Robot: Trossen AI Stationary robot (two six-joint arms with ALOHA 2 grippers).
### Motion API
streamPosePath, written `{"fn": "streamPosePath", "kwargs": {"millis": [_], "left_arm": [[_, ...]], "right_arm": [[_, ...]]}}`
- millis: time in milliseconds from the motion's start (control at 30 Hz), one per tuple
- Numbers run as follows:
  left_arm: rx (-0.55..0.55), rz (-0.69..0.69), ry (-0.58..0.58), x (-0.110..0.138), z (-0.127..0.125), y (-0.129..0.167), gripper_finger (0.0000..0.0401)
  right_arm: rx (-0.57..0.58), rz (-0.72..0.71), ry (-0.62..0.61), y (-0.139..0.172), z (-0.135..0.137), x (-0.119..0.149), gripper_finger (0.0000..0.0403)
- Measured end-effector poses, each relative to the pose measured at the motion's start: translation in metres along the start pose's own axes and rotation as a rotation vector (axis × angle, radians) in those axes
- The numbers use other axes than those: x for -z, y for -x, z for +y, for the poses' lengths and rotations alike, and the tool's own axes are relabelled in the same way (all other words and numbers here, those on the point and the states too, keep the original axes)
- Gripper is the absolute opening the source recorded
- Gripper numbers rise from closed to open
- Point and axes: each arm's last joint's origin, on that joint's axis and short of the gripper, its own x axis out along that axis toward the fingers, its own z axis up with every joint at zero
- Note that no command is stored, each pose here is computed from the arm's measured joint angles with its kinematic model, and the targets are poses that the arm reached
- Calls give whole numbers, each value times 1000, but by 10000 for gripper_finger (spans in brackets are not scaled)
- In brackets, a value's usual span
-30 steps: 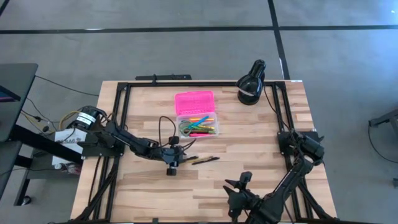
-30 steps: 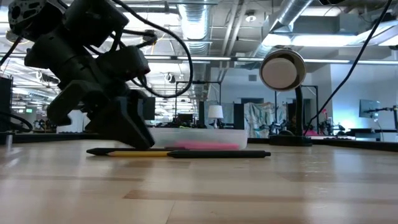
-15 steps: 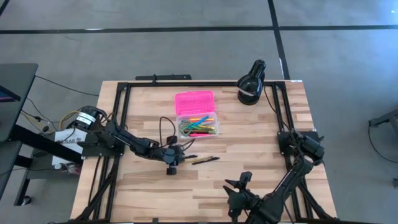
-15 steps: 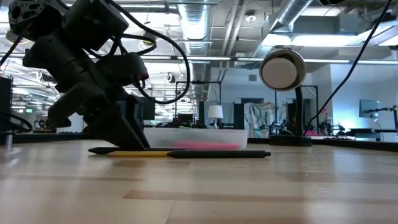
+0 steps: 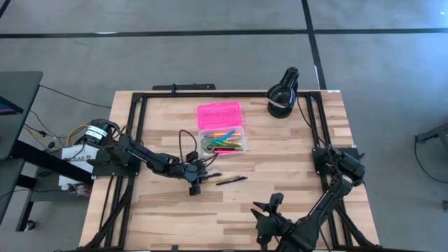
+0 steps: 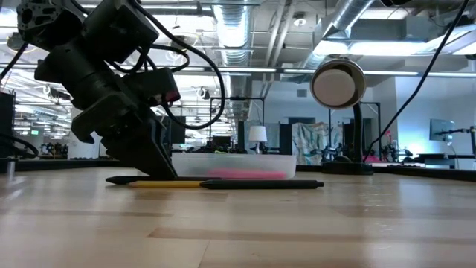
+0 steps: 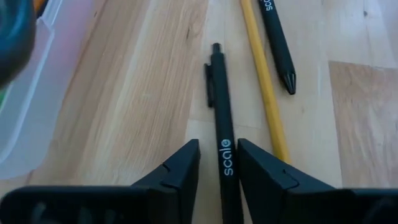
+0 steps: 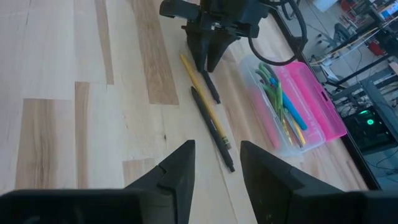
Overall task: Pick & place school supplies into a supply box
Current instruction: Put the left black pen into the supply box
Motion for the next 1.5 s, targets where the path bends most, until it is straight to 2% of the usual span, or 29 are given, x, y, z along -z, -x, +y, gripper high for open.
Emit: {"fn": "streamPosePath", "kwargs": {"millis": [200, 333, 767, 1067, 1200, 1500], "left_arm": [[-10, 3, -20, 1, 1, 0, 50], [-9, 7, -33, 1, 1, 0, 32], [22, 68, -71, 6, 1, 0, 64], [16, 69, -72, 6, 1, 0, 29], [13, 74, -73, 5, 1, 0, 26], [-20, 124, -157, -17, -6, 1, 26]], "right_arm": [[0, 0, 0, 0, 0, 0, 122], [0, 0, 0, 0, 0, 0, 122], [1, 1, -1, 0, 0, 0, 122], [4, 4, -4, -2, -1, -1, 122], [4, 4, -4, -2, -1, -1, 122], [4, 4, -4, -2, -1, -1, 122]]}}
